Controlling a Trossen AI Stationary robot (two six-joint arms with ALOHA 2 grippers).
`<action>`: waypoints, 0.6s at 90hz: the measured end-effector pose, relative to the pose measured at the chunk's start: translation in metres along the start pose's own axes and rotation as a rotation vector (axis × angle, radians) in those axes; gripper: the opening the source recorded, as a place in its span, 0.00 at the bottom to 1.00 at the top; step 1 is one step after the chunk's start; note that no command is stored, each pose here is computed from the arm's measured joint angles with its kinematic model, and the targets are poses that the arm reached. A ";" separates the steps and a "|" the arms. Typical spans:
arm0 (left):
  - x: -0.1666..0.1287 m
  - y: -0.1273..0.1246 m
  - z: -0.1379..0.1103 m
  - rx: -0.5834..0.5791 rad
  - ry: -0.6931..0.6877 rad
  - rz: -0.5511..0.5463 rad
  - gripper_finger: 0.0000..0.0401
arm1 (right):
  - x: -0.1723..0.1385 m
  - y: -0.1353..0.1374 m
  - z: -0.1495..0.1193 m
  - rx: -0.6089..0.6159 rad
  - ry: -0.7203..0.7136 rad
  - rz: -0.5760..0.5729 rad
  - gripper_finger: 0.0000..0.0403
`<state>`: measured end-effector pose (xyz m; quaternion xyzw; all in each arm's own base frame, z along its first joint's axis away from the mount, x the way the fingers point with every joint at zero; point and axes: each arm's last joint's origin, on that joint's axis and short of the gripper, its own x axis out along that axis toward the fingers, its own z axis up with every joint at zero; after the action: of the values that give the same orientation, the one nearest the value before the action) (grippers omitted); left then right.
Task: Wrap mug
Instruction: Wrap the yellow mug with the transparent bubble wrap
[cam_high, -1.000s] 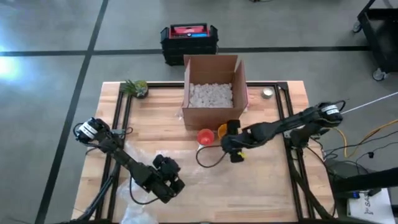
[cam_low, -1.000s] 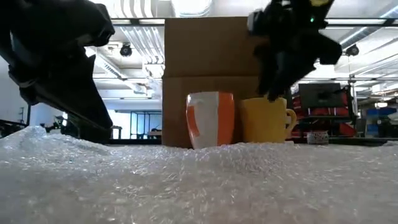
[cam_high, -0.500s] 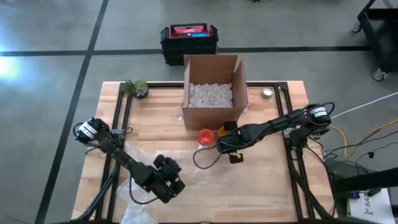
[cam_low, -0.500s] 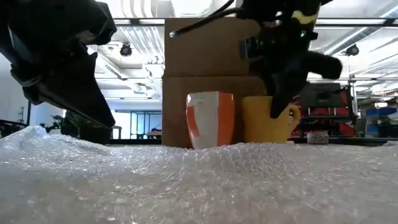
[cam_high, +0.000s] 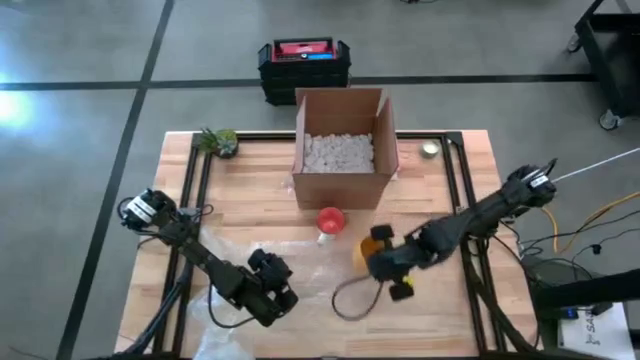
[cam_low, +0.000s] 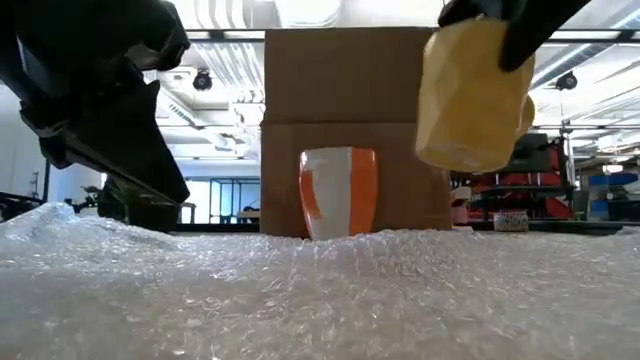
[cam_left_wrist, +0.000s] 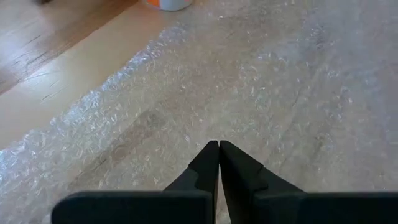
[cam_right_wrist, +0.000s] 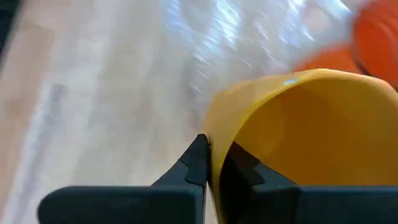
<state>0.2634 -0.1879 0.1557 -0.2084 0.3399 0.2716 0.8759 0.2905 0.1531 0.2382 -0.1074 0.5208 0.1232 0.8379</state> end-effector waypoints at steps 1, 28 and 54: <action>0.000 0.000 0.000 -0.001 0.000 0.000 0.00 | 0.002 0.002 0.001 -0.005 -0.003 0.003 0.02; 0.000 -0.001 0.000 -0.006 -0.002 -0.007 0.00 | 0.050 0.016 0.023 -0.059 0.106 -0.015 0.02; 0.000 -0.001 0.000 -0.006 -0.002 -0.008 0.00 | 0.067 0.020 0.037 -0.068 0.185 -0.016 0.02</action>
<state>0.2640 -0.1887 0.1560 -0.2122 0.3371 0.2692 0.8768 0.3440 0.1901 0.1935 -0.1509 0.5907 0.1237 0.7829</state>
